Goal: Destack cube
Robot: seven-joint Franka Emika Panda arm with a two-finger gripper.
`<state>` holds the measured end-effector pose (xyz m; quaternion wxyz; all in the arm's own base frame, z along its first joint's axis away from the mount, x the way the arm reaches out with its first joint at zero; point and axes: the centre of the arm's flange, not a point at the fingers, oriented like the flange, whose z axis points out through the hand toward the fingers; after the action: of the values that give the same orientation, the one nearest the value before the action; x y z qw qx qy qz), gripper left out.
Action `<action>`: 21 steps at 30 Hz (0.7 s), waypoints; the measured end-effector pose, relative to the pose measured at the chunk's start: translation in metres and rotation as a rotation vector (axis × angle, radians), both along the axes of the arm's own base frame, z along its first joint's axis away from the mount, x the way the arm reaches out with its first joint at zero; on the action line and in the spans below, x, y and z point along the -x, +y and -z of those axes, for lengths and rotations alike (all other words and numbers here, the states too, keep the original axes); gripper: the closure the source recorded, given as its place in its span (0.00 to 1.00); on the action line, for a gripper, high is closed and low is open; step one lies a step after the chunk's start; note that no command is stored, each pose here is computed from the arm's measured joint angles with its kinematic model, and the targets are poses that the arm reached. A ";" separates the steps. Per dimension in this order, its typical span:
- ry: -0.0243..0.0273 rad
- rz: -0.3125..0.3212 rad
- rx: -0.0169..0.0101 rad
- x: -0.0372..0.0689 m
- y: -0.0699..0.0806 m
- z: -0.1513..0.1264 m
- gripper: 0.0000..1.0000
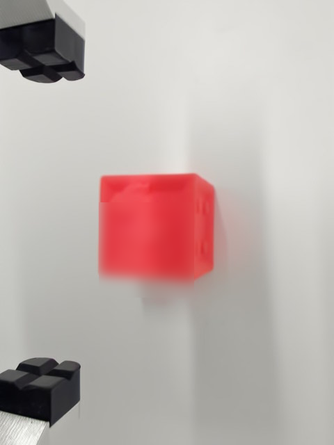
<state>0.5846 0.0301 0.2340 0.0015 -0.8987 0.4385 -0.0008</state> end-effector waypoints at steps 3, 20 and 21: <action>-0.0004 0.000 -0.0003 0.000 0.000 -0.013 0.00; -0.0004 0.000 -0.0007 0.001 0.000 -0.086 0.00; -0.0002 0.000 -0.0008 0.001 0.000 -0.090 0.00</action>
<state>0.5838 0.0303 0.3239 0.0019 -0.8987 0.4385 -0.0007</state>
